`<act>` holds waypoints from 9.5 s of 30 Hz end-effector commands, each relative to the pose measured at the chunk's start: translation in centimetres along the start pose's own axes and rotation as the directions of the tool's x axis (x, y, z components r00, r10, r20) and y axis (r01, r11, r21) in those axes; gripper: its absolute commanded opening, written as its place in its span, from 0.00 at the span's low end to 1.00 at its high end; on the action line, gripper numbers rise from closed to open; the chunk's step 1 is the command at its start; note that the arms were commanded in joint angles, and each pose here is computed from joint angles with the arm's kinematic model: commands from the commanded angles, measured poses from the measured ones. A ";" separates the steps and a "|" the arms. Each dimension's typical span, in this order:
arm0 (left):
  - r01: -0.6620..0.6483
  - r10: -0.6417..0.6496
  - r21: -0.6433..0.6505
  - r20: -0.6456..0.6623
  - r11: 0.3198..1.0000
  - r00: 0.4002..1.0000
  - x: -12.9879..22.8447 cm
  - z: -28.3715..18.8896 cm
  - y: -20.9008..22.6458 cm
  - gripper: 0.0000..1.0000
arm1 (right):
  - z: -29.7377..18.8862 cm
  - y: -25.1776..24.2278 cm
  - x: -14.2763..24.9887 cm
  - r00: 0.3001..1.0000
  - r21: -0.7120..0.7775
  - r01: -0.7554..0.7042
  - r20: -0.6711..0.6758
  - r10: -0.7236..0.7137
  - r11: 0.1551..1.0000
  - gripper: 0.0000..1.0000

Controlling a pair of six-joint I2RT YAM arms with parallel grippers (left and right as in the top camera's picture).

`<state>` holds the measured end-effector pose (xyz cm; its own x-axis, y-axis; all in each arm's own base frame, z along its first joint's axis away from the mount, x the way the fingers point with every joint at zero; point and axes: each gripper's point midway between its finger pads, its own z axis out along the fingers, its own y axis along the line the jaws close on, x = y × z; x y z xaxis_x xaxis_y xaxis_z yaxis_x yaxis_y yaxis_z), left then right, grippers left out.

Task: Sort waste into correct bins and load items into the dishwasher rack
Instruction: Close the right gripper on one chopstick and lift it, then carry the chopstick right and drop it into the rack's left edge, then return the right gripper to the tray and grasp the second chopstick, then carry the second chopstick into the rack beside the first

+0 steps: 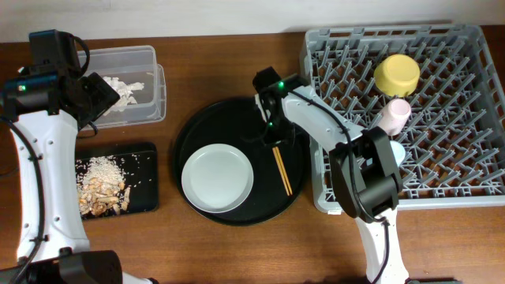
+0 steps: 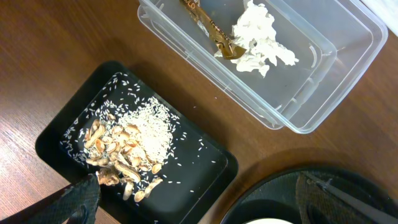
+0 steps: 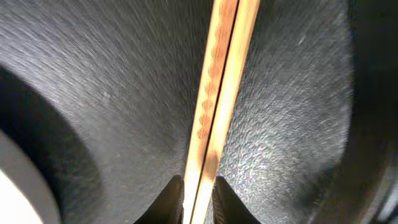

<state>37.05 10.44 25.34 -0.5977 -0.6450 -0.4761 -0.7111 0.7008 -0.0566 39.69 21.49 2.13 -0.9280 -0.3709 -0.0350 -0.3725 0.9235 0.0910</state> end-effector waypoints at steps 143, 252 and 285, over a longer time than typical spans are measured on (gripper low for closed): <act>0.016 -0.016 0.001 0.023 1.000 1.000 -0.5 -0.6 0.3 0.99 | 2.6 -2.6 0.9 0.981 0.008 -0.194 -0.018 0.194 0.981 0.18; 0.016 -0.016 0.001 0.024 1.000 1.000 -0.5 -0.6 0.3 0.99 | 0.5 2.0 1.3 0.988 0.112 -0.154 -0.005 0.156 0.982 0.34; 0.016 -0.016 0.001 0.024 1.000 1.000 -0.5 -0.6 0.3 0.99 | -16.4 -14.3 -3.9 0.883 0.065 -0.385 0.317 0.347 0.920 0.04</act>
<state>37.05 10.45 25.34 -0.5977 -0.6449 -0.4763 -0.7112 0.7007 -0.0563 48.59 9.32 17.40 -0.9446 0.0369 -0.3260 0.0342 0.9993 0.0140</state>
